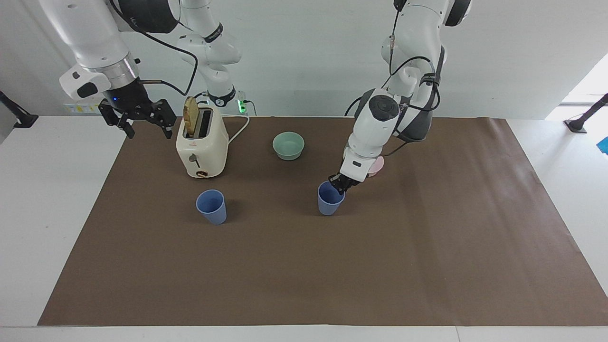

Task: Stack blue cups with both arms
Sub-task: 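Lift the blue cup with the left gripper and carry it toward the center, then set the blue cup down and open the left gripper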

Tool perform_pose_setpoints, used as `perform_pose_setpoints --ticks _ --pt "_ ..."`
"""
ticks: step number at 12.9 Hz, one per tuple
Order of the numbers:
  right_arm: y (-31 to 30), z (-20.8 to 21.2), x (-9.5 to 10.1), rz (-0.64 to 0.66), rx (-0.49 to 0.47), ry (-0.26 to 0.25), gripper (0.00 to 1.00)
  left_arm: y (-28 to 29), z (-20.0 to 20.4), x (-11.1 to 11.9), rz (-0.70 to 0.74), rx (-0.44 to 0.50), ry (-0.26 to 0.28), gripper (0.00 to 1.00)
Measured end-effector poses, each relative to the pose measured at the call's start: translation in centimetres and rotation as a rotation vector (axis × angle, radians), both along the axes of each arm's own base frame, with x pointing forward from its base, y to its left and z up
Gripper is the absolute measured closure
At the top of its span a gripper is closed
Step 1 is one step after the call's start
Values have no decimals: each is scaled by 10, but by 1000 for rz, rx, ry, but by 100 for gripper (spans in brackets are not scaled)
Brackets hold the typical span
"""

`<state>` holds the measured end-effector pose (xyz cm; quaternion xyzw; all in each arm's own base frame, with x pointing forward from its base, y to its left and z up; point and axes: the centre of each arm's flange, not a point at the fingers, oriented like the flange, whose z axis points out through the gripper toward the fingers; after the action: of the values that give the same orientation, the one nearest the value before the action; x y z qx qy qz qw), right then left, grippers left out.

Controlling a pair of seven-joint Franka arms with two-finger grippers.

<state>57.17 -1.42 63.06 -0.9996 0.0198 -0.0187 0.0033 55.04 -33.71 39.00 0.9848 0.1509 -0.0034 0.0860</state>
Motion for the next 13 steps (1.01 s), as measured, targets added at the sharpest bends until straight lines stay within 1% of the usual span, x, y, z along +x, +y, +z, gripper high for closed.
perform_pose_setpoints --ticks 2,7,8,9,11,12,13 --pt "0 0 0 0 0 0 0 -1 -6 -5 -12 7 9 95" --pt "0 0 0 0 0 0 0 0 -9 -6 -27 5 -4 95" --pt "0 0 0 0 0 0 0 0 -9 -5 -29 5 -5 94" --pt "0 0 0 0 0 0 0 1 -8 -5 -31 5 -6 89" --pt "0 0 0 0 0 0 0 3 -8 -4 -37 14 -14 68" --pt "0 0 0 0 0 0 0 5 -7 -2 -40 23 -21 52" --pt "0 0 0 0 0 0 0 10 -5 0 -38 32 -28 39"
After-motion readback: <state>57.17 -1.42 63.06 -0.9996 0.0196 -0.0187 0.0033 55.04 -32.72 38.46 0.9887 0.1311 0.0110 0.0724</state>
